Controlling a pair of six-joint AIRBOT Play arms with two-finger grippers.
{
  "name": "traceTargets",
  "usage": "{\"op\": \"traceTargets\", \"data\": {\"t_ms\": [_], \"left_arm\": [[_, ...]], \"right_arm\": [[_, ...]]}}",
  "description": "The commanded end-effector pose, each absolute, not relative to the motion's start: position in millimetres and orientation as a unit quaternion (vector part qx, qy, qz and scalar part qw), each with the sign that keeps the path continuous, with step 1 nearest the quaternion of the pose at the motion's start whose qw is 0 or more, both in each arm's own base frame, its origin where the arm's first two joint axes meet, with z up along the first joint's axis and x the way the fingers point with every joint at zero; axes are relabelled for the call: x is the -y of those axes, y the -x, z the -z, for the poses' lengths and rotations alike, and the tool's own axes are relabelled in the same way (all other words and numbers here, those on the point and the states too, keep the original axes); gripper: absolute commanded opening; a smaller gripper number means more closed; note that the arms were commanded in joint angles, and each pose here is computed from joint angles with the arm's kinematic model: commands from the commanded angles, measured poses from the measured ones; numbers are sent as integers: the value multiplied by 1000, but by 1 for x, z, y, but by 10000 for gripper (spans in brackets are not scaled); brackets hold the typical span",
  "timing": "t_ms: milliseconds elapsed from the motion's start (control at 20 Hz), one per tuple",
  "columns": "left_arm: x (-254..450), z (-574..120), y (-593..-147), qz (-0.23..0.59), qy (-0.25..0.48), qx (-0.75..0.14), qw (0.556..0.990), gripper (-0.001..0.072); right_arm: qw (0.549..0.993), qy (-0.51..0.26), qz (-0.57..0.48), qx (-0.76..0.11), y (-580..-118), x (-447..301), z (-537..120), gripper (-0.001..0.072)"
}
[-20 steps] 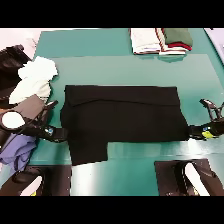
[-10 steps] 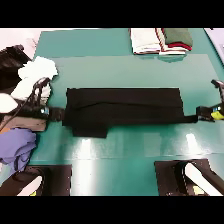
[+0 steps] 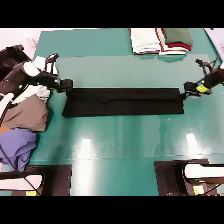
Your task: Fold the shirts.
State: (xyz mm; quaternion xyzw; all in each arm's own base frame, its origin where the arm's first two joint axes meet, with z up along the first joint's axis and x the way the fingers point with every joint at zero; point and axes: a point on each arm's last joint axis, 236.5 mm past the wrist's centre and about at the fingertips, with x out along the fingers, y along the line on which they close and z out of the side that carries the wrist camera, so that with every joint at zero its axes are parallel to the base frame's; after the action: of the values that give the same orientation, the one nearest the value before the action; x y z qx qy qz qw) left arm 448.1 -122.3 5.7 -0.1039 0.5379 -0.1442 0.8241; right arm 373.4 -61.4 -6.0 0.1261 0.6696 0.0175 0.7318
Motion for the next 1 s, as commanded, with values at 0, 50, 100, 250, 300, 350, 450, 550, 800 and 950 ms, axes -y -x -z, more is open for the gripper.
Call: {"op": "traceTargets", "data": {"t_ms": [0, 50, 100, 250, 300, 350, 450, 550, 800, 950], "left_arm": [[122, 7, -480, 139, 104, -526, 833, 20], [122, 6, -480, 139, 103, -524, 834, 22], [122, 4, -480, 140, 102, -525, 833, 161], [126, -9, -474, 153, 98, -538, 823, 467], [127, -15, -472, 158, 95, -542, 820, 466], [129, -19, -470, 162, 95, -547, 816, 464], [134, -21, -466, 170, 102, -551, 811, 133], [141, -23, -467, 177, 112, -548, 810, 20], [186, -31, -464, 212, 110, -530, 813, 20], [216, -33, -458, 230, 104, -524, 813, 20]], "right_arm": [[734, -145, -44, -662, -413, 47, 15, 21], [737, -153, -56, -656, -421, 42, 15, 27], [742, -161, -69, -647, -430, 39, 13, 160], [756, -191, -100, -618, -441, 43, 1, 391], [753, -196, -107, -619, -436, 49, 0, 390], [746, -206, -104, -625, -428, 59, 3, 398], [729, -236, -85, -636, -406, 81, 15, 507], [708, -274, -62, -648, -381, 101, 36, 534], [689, -371, -84, -617, -369, 88, 73, 523], [671, -379, -120, -626, -375, 55, 88, 493]]}}
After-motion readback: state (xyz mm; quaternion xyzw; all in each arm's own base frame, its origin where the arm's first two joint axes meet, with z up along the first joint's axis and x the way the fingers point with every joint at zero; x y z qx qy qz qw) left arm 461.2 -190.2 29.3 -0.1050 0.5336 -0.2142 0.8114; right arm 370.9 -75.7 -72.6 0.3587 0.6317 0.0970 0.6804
